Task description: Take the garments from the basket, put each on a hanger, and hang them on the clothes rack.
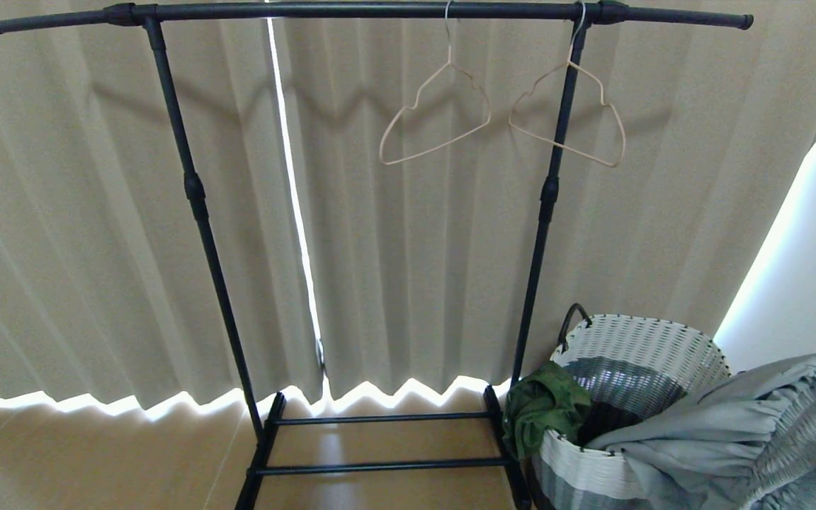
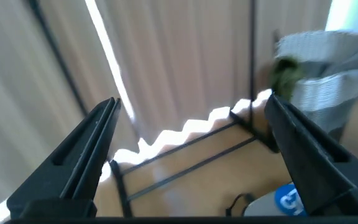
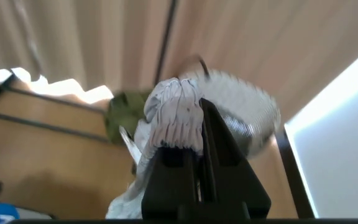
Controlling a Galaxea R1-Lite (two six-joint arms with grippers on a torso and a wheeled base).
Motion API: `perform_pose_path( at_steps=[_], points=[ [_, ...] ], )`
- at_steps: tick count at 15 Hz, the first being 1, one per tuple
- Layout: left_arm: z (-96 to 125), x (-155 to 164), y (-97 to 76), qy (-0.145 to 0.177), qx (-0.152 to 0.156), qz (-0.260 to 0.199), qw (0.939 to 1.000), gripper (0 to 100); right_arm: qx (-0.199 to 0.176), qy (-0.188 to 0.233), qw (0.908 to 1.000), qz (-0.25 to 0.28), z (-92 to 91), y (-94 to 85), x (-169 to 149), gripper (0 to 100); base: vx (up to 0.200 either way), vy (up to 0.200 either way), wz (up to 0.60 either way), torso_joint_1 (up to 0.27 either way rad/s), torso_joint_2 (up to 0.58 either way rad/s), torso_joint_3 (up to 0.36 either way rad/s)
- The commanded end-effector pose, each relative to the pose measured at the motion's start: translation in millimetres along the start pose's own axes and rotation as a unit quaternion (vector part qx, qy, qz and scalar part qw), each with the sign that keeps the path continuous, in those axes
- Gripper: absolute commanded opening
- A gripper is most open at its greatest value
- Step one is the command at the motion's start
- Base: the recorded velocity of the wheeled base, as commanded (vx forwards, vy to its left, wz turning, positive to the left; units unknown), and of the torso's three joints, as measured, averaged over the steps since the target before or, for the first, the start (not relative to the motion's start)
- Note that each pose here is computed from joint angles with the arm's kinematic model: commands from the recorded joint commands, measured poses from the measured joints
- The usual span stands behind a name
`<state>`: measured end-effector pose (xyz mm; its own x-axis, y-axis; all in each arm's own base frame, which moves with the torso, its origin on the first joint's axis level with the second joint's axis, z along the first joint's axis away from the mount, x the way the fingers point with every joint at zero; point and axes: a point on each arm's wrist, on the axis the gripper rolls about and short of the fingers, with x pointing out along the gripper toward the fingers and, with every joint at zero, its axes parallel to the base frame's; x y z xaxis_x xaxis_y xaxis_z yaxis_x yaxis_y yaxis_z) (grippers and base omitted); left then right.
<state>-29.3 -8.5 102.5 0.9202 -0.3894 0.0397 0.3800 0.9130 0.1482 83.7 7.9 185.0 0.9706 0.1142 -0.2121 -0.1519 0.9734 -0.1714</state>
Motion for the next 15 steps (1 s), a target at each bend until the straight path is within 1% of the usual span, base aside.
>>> perform_pose_path(
  at_steps=[1, 2, 3, 4, 5, 7, 8, 9, 10, 11, 12, 13, 15],
  points=[
    [54, 26, 16.8, 0.027, -0.059, -0.038, 0.9972, 100, -0.005, -0.047, 0.9987, 0.019, 28.6, -1.9, -4, 0, 0.000, 0.000, 0.00, 0.000, 0.00, 0.000],
    [67, 39, 23.4, 0.031, -0.065, -0.057, 0.9957, 100, -0.006, -0.041, 0.9988, 0.026, 34.4, -1.9, -5, 0, 0.000, 0.000, 0.00, 0.000, 0.00, 0.000],
    [80, 59, 31.8, 0.041, -0.071, -0.076, 0.9937, 100, -0.007, -0.031, 0.9986, 0.042, 41.9, -1.3, -7, 0, 0.000, 0.000, 0.00, 0.000, 0.00, 0.000],
    [88, 74, 36.9, 0.046, -0.073, -0.087, 0.9925, 100, -0.009, -0.031, 0.9980, 0.054, 47.4, -0.7, -9, 0, 0.000, 0.000, 0.00, 0.000, 0.00, 0.000],
    [97, 98, 42.6, 0.057, -0.077, -0.110, 0.9893, 100, -0.012, -0.040, 0.9962, 0.077, 57.1, 0.9, -11, 0, 0.000, 0.000, 0.00, 0.000, 0.00, 0.000],
    [106, 132, 43.4, 0.074, -0.080, -0.145, 0.9834, 100, -0.014, -0.051, 0.9942, 0.094, 70.0, 2.4, -7, 0, 0.000, 0.000, 0.00, 0.000, 0.00, 0.000],
    [109, 152, 37.9, 0.086, -0.078, -0.158, 0.9806, 100, -0.013, -0.050, 0.9940, 0.096, 77.0, 2.4, -1, 0, 0.000, 0.000, 0.00, 0.000, 0.00, 0.000],
    [109, 161, 33.2, 0.091, -0.077, -0.163, 0.9794, 100, -0.012, -0.050, 0.9939, 0.097, 80.1, 2.3, 2, 0, 0.000, 0.000, 0.00, 0.000, 0.00, 0.000],
    [106, 186, 15.4, 0.105, -0.068, -0.170, 0.9775, 100, -0.010, -0.050, 0.9937, 0.100, 88.9, 2.4, 11, 0, 0.000, 0.000, 0.00, 0.000, 0.00, 0.000],
    [104, 200, -1.0, 0.109, -0.065, -0.176, 0.9762, 100, -0.003, -0.051, 0.9927, 0.109, 94.7, 3.4, 16, 0, 0.000, 0.000, 0.00, 0.000, 0.00, 0.000],
    [102, 209, -15.8, 0.113, -0.062, -0.191, 0.9731, 100, 0.008, -0.053, 0.9916, 0.118, 99.8, 4.6, 20, 0, 0.000, 0.000, 0.00, 0.000, 0.00, 0.000],
    [101, 216, -32.1, 0.122, -0.062, -0.211, 0.9679, 100, 0.023, -0.053, 0.9904, 0.126, 104.7, 6.0, 23, 0, 0.000, 0.000, 0.00, 0.000, 0.00, 0.000],
    [101, 222, -57.3, 0.136, -0.072, -0.242, 0.9579, 100, 0.044, -0.052, 0.9882, 0.137, 111.0, 8.9, 28, 0, 0.000, 0.000, 0.00, 0.000, 0.00, 0.000]
  ],
)
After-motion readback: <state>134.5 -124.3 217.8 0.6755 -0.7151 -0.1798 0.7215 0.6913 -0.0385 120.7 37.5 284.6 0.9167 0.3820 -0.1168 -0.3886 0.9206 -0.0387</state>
